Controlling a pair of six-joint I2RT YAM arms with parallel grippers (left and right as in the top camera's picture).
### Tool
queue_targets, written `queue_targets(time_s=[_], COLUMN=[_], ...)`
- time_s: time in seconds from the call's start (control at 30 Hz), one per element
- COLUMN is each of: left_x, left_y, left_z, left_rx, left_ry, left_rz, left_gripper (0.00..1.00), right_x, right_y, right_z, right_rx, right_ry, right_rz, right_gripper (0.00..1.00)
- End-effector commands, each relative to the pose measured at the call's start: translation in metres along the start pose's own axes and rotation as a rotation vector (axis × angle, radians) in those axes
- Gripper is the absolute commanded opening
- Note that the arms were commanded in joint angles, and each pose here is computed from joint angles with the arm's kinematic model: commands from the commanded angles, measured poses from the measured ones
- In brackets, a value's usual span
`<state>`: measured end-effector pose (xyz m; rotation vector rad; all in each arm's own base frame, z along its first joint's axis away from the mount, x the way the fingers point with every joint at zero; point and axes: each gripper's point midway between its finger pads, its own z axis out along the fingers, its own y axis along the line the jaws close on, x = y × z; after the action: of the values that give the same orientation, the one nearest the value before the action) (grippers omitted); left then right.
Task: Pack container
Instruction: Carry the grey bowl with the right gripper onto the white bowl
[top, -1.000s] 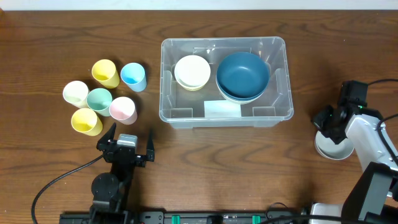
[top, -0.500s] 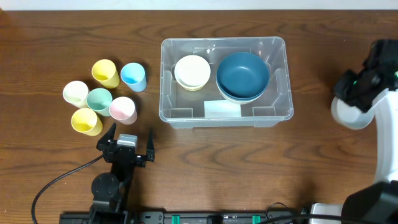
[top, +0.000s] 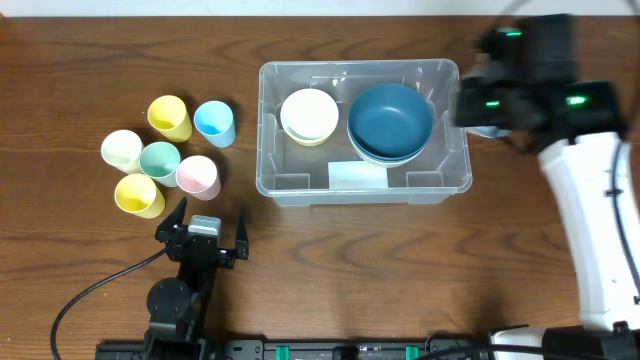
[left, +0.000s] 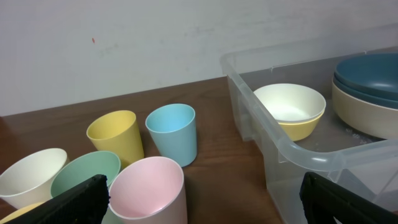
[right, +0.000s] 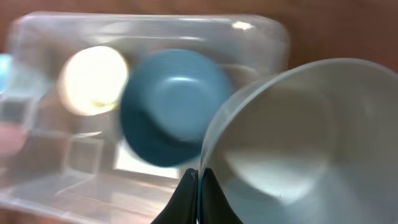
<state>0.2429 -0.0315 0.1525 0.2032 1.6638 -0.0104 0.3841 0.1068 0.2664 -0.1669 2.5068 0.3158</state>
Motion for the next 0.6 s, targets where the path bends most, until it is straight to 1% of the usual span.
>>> queue_targets(time_s=[0.0, 0.1, 0.27, 0.37, 0.57], left_x=[0.015, 0.015, 0.015, 0.015, 0.015], left_y=[0.000, 0.000, 0.000, 0.000, 0.000], left_z=[0.001, 0.001, 0.001, 0.001, 0.001], left_rx=[-0.001, -0.001, -0.001, -0.001, -0.001], left_ry=[0.047, 0.047, 0.047, 0.047, 0.047], left_rz=[0.005, 0.005, 0.005, 0.004, 0.005], left_gripper=[0.98, 0.98, 0.98, 0.98, 0.98], right_x=[-0.007, -0.010, -0.005, 0.003, 0.027], right_y=[0.051, 0.095, 0.160, 0.179, 0.193], right_z=[-0.001, 0.002, 0.021, 0.047, 0.107], right_rx=[-0.016, -0.020, -0.076, -0.096, -0.127], right_ry=[-0.058, -0.116, -0.168, -0.141, -0.039], right_rz=[-0.192, -0.302, -0.413, -0.429, -0.446], right_gripper=[0.01, 0.01, 0.01, 0.01, 0.01])
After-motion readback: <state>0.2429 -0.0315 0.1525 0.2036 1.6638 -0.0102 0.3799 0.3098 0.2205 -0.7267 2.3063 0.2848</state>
